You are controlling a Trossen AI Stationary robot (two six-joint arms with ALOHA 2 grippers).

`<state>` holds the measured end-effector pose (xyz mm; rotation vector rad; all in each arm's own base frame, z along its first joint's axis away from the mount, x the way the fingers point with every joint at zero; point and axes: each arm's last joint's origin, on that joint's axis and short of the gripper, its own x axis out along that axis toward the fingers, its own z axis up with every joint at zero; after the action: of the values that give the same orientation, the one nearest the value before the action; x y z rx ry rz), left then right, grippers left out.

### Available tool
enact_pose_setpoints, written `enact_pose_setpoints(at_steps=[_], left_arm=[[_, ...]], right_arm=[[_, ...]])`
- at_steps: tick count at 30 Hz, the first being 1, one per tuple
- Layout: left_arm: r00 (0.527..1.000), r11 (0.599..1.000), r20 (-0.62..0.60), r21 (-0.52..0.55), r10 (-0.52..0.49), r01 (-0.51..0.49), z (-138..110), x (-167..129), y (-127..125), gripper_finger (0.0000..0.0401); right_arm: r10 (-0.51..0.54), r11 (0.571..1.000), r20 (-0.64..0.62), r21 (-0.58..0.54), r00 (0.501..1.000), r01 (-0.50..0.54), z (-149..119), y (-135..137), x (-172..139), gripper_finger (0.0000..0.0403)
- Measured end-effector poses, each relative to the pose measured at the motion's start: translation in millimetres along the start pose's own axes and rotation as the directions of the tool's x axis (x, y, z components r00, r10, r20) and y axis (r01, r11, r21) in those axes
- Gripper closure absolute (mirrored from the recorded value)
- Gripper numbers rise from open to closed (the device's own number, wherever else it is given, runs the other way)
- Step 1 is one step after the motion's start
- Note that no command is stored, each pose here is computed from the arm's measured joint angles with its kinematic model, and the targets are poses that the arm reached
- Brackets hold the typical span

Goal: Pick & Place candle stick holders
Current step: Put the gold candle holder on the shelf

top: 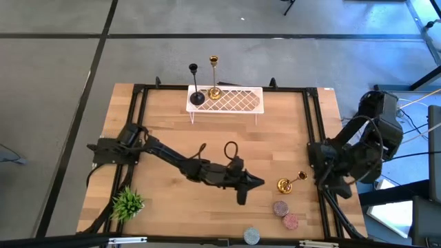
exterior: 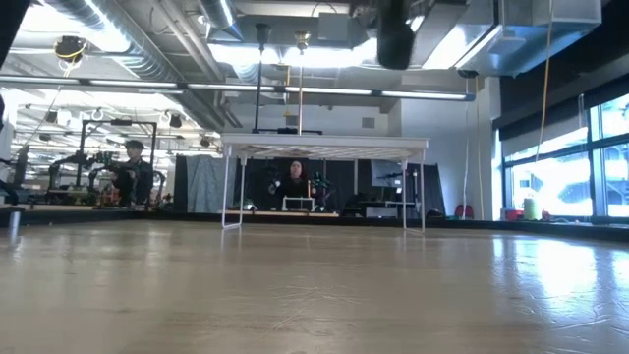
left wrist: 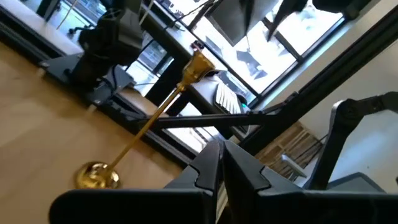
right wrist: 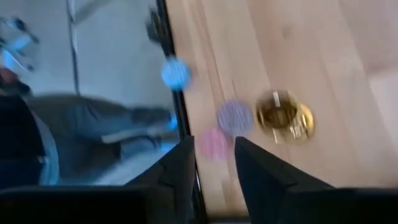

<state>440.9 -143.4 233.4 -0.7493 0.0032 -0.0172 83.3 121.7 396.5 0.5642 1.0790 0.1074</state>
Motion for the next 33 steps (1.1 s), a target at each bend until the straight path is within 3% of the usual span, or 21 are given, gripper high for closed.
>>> enact_pose_setpoints(at_steps=[6,12,19,24,33], left_arm=[[1.000,1.000,0.005,0.013,0.003,-0.003,0,5,0,0.0384],[1.000,1.000,0.005,0.013,0.005,-0.005,0,5,1,0.0384],[1.000,0.999,0.008,0.042,0.009,-0.009,2,6,2,0.0384],[1.000,0.999,0.016,0.028,0.017,-0.017,5,7,6,0.0384],[1.000,1.000,0.006,-0.011,0.007,-0.007,5,8,7,0.0384]], right_arm=[[-0.105,0.994,-0.163,0.013,0.981,0.108,-20,-7,-1,0.0300],[-0.156,0.988,-0.137,-0.027,0.978,0.153,-35,2,7,0.0300],[-0.292,0.956,-0.190,-0.095,0.937,0.278,-61,1,47,0.0300],[-0.348,0.937,-0.097,-0.055,0.933,0.344,-74,-6,71,0.0300],[-0.261,0.964,0.056,0.075,0.964,0.257,-93,-15,115,0.0292]])
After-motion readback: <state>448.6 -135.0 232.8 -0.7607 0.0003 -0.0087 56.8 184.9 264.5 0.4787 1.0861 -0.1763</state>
